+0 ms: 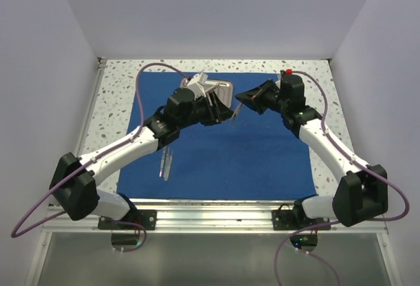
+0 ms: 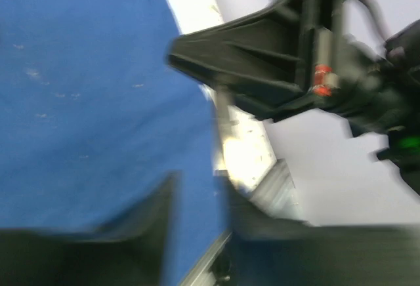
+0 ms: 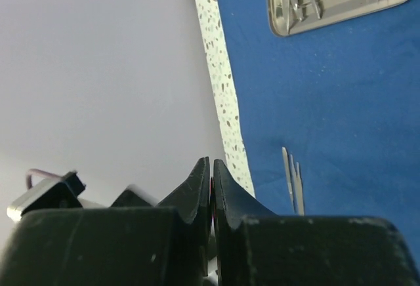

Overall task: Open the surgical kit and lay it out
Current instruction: Place the medical item in the surgical kit.

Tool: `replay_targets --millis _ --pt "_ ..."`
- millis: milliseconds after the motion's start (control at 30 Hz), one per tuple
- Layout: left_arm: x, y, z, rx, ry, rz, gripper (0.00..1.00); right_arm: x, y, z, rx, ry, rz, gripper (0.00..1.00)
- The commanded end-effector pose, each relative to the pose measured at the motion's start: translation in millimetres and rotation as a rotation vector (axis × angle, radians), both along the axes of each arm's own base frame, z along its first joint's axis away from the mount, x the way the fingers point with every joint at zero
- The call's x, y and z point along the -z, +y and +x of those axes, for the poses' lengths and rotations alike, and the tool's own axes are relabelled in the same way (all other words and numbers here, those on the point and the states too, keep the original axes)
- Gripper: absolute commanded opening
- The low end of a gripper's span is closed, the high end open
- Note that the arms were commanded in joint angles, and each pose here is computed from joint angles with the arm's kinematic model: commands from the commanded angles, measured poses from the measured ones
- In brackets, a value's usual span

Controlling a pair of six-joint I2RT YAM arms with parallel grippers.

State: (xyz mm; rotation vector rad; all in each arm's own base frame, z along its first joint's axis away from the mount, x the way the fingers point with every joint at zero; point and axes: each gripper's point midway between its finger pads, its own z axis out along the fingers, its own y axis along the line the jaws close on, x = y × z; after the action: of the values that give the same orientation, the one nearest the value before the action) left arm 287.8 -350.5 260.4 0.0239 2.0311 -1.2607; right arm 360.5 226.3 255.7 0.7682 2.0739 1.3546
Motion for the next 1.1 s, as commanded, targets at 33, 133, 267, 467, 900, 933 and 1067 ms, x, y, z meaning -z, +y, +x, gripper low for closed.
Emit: replay_targets --millis 33,133,267,467,900,933,1067 --pt "-4.7 5.9 13.7 -0.032 -0.04 0.12 0.92 -6.8 -19.3 -16.7 -0.029 -0.031 -0.126 0.0" --pt "15.7 30.1 19.4 -0.097 -0.023 0.263 1.0 9.1 -40.4 -29.4 -0.056 -0.028 -0.312 0.0" --pt "41.0 90.8 25.3 -0.241 0.018 0.44 0.99 39.9 -70.0 -52.6 -0.144 0.036 -0.584 0.0" --pt "36.4 157.9 44.0 -0.385 -0.007 0.58 1.0 119.2 -107.7 -103.6 -0.308 0.248 -0.898 0.0" --pt "29.7 164.8 52.9 -0.411 -0.017 0.592 1.0 212.9 -101.1 -127.1 -0.424 0.303 -1.166 0.0" --pt "29.7 164.7 52.5 -0.408 -0.016 0.593 1.0 216.7 -103.2 -123.0 -0.407 0.305 -1.183 0.0" --pt "26.9 168.3 50.2 -0.401 -0.027 0.618 1.0 218.2 -107.0 -113.7 -0.342 0.294 -1.203 0.0"
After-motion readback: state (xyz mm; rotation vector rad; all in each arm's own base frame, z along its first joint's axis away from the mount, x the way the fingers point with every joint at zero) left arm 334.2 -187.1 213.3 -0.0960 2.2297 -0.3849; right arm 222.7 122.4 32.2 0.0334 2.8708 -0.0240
